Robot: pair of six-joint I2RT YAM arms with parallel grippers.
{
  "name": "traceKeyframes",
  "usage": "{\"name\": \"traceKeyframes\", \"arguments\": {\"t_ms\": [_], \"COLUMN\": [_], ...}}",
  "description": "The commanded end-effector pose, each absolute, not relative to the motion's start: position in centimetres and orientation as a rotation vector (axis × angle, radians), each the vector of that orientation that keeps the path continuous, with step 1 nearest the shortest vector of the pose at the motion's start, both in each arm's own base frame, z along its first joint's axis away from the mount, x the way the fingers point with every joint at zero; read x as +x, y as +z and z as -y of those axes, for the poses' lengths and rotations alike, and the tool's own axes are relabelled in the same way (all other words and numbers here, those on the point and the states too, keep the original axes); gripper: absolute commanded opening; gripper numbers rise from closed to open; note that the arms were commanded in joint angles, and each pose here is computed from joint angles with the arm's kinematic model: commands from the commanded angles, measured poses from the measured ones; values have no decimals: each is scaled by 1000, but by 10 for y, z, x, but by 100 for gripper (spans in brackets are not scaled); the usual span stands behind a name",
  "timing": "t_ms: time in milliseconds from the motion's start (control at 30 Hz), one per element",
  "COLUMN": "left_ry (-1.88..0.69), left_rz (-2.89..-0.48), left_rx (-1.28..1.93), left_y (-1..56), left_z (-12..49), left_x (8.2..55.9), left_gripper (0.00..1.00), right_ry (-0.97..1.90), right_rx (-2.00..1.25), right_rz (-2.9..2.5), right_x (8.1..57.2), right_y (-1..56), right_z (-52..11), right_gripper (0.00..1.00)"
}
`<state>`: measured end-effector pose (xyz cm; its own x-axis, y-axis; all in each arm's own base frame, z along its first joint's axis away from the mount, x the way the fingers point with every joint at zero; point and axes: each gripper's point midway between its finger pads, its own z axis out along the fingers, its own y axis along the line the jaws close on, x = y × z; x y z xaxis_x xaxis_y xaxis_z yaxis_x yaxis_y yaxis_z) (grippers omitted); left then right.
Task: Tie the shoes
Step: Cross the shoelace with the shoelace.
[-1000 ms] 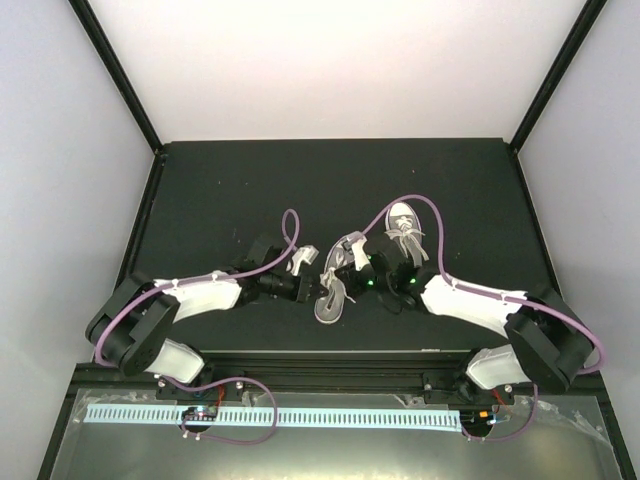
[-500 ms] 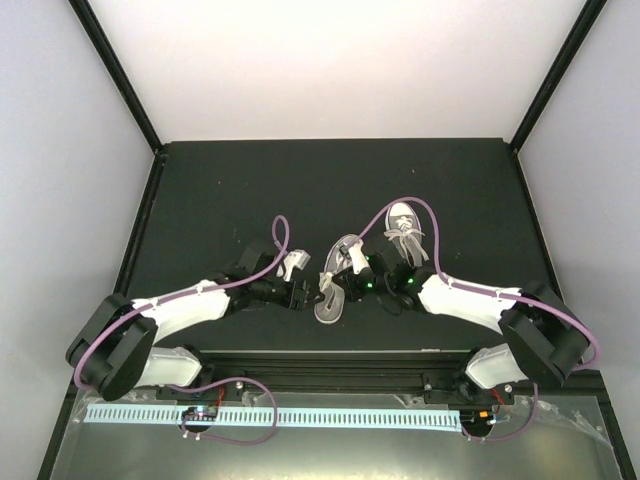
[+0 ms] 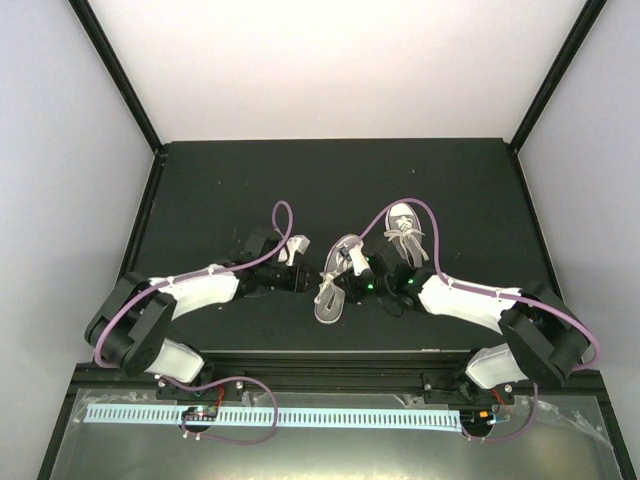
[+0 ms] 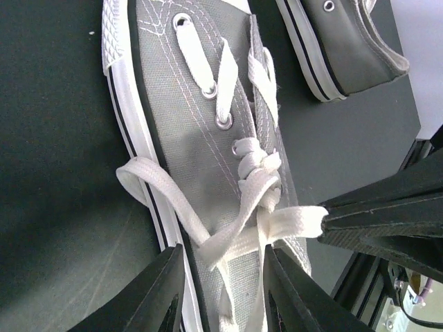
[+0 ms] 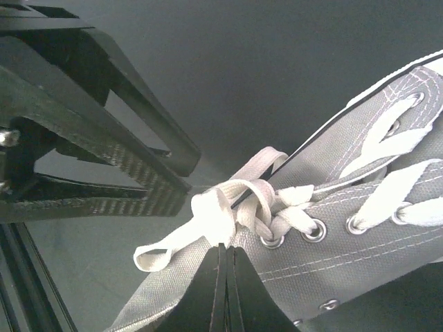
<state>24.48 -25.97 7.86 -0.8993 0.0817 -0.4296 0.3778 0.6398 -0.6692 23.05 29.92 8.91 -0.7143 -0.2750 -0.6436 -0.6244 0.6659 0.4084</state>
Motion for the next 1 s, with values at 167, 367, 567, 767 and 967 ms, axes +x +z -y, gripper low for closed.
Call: {"name": "traceKeyframes", "arguments": {"t_ms": [167,367,567,767,967], "left_ry": [-1192,-1190,-1178,-1184,-1189], "left_rz": [-2452,-2461,-2480,-2478,-2436], "left_rx": [445,451,434,430,434], "left_y": [85,81,74,73,80], "left_z": [274,275,276,279,280], "left_x": [256,257,261,265,269], "left_gripper": [33,31,21,19,2], "right_ry": [853,860,858,861,864], "right_rx": [-708,-706,-708,-709,-716], "right_rz": [-2327,-2325,-2326,-2325,-2328], "right_x": [230,231,231,230,231], "right_y": [93,93,92,93,95], "right_z": [-299,-301,-300,-301,-302], "right_gripper": [2,2,2,2,1]}}
